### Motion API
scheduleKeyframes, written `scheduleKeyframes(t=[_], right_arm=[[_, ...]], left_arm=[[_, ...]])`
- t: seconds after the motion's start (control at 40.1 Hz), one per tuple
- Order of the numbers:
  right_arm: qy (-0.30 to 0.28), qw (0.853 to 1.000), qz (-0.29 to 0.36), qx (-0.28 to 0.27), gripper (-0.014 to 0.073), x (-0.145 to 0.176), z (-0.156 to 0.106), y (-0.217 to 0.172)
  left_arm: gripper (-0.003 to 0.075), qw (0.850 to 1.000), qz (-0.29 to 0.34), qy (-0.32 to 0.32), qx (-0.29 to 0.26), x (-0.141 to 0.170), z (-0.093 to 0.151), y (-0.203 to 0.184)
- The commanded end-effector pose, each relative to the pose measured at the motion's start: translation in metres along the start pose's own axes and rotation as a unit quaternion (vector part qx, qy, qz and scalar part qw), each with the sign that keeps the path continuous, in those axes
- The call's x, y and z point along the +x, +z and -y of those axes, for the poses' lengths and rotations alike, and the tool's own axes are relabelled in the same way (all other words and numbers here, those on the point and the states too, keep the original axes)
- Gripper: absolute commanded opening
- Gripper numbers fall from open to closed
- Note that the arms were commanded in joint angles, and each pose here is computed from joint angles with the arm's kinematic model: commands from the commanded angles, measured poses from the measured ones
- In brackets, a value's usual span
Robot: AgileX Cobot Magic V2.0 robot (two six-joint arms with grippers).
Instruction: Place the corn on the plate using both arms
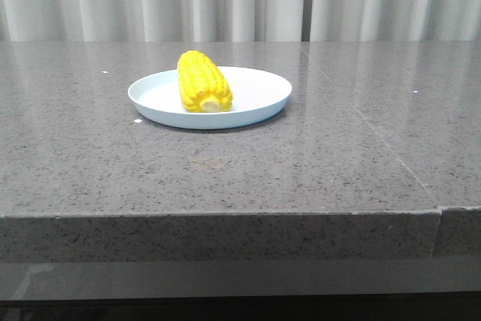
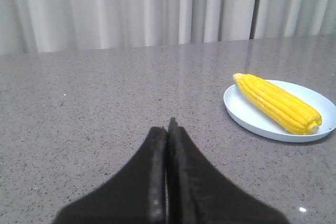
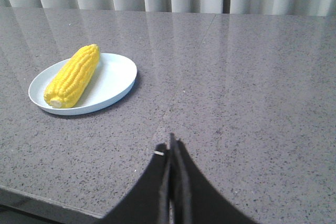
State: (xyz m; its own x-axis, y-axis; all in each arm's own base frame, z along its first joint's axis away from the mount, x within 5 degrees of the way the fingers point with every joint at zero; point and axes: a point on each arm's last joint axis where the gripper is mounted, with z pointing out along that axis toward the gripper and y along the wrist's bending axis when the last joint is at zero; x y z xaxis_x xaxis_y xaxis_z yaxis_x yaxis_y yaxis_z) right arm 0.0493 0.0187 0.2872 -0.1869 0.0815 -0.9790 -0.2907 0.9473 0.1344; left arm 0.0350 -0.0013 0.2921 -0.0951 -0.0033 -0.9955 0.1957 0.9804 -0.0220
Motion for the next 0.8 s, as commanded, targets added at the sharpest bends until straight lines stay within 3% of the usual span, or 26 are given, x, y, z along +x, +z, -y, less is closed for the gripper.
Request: scheduleKeyframes(t=[0.0,0.523,0.773], right_arm=[[-0.009,0.999,0.051,0.004,-0.0068,-0.015,0.000,-0.002],[-0.009,0.999,0.051,0.004,-0.0068,-0.015,0.000,-0.002],[-0.009,0.999,0.051,0.004,-0.0068,-0.015,0.000,-0.002]], left_arm=[[-0.0020,0.999,0.047,0.002,0.010,-0.014,0.002,-0.002],[-0.0020,0.999,0.044,-0.009,0.017,-0.011,0.003,0.000],[-0.0020,0.992,0.125,-0.004,0.017,0.008,0.007,0.004]])
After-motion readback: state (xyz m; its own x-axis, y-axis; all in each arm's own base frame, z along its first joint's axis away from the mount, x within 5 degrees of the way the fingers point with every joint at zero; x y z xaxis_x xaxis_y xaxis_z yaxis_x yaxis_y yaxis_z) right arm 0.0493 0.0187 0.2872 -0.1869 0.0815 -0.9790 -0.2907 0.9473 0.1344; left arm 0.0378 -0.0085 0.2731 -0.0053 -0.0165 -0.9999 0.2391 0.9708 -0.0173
